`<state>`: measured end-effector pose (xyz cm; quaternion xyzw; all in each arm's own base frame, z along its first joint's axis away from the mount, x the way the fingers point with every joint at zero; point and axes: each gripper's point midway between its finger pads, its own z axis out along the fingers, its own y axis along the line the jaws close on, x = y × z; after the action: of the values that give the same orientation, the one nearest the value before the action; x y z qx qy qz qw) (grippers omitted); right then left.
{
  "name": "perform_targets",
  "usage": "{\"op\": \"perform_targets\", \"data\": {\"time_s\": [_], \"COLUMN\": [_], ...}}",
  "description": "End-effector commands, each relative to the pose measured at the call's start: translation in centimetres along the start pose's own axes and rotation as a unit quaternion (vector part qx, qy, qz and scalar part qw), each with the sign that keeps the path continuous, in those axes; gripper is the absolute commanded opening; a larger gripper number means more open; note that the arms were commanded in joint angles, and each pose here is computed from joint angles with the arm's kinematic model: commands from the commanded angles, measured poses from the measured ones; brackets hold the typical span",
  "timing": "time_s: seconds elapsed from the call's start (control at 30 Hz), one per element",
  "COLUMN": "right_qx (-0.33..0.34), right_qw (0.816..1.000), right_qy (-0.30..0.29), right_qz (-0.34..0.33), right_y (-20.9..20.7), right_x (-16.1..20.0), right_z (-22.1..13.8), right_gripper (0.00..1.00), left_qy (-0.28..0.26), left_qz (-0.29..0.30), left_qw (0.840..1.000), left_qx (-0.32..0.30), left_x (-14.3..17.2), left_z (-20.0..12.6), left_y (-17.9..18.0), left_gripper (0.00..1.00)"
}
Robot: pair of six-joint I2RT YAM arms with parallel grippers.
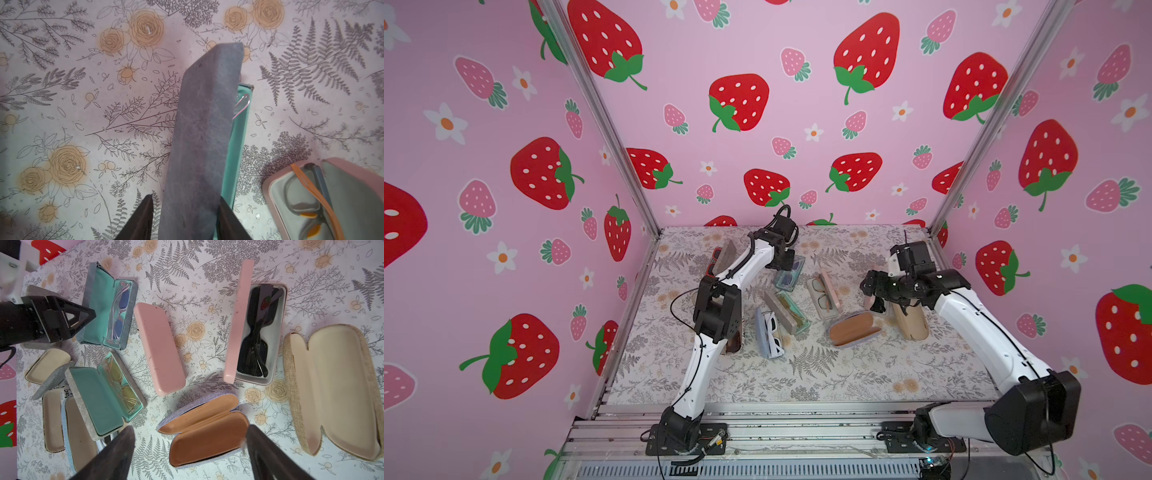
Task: Close the glasses case
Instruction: Adjust the glasses case at the center of the board.
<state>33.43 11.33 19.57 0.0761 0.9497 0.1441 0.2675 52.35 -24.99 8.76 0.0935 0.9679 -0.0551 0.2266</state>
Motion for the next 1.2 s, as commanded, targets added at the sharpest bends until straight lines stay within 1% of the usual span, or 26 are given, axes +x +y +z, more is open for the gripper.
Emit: {"op": "perform_targets", "data": {"time_s": [0.0,0.33,0.43,0.67,1.17], "right_qx": [-0.009,-0.008,-0.009,-0.012,-0.036], "right_qw": [1.000,1.000,1.000,1.000,0.999], "right_qy": [0.006,0.012,0.013,0.016,0.022], "right_qz": [-0.006,-0.010,-0.011,-0.014,-0.027], "right_y": [0.5,0.5,0.5,0.7,2.8], "right_x": [0.2,0.3,0.2,0.0,-1.4], "right_z": [0.4,1.3,1.4,1.8,3.1], "right_gripper": [0.85,0.85,0.85,0.85,0.85], "left_qy": [0.002,0.007,0.009,0.004,-0.019], "left_qz": [0.003,-0.001,-0.002,-0.010,-0.050], "left_qw": [1.000,1.000,1.000,1.000,0.998], "left_qx": [0.002,-0.006,-0.009,-0.018,-0.029], "left_x": [-0.3,0.0,0.1,-0.3,-2.0], "left_z": [-0.2,0.8,1.1,1.3,0.5], "left_y": [-0.1,0.2,0.4,1.0,3.9], "left_gripper": [0.45,0.30,0.24,0.16,0.15]}}
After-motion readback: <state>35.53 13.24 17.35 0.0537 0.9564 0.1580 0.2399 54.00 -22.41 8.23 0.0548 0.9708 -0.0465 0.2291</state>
